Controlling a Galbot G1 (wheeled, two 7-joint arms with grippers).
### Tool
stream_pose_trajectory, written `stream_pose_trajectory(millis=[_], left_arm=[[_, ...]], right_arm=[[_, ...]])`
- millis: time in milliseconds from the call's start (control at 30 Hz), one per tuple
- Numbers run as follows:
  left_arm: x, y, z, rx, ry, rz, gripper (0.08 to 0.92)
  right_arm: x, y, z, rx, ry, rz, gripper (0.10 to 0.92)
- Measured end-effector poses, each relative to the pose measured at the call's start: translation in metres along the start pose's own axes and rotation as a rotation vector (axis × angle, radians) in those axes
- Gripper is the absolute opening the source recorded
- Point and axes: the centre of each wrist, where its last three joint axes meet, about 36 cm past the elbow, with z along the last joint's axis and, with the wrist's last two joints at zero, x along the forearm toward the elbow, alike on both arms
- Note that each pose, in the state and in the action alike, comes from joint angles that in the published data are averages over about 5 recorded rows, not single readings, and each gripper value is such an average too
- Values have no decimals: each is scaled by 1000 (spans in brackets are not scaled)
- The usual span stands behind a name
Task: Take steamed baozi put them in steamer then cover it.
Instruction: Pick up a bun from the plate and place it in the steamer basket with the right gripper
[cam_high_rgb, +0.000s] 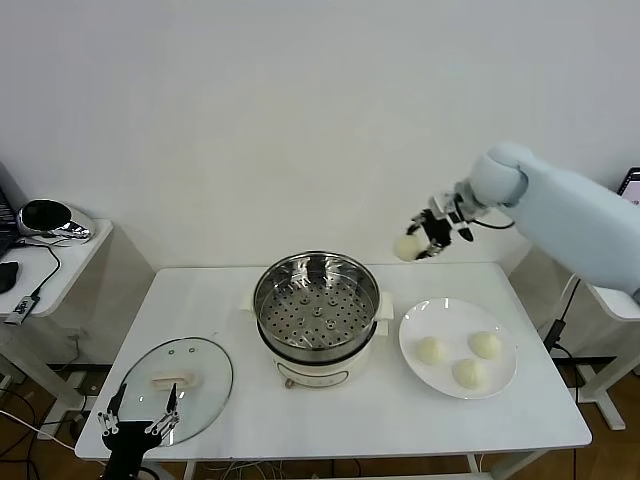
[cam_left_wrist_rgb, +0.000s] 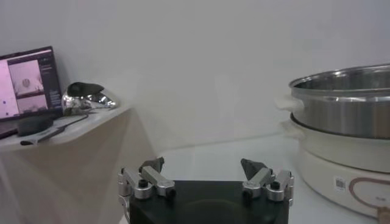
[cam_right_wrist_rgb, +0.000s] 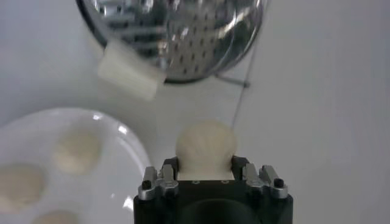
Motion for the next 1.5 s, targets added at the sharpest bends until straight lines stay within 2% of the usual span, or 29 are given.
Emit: stream_pose_trajectory(millis=[500, 900, 1300, 1400, 1500], left_arm=[[0, 8, -4, 5, -9, -27, 823], [1, 10, -4, 10, -13, -37, 823], [1, 11, -4, 10, -15, -43, 823], [2, 10, -5, 13, -16, -45, 823], [3, 9, -6, 17, -18, -47, 823]], right_arm=[[-87, -59, -85, 428, -41, -58, 551], [-146, -61, -110, 661, -47, -92, 552], [-169, -61, -112, 762, -28, -108, 561], [-169, -62, -110, 776, -24, -111, 593], [-169, -61, -108, 783, -25, -111, 669]])
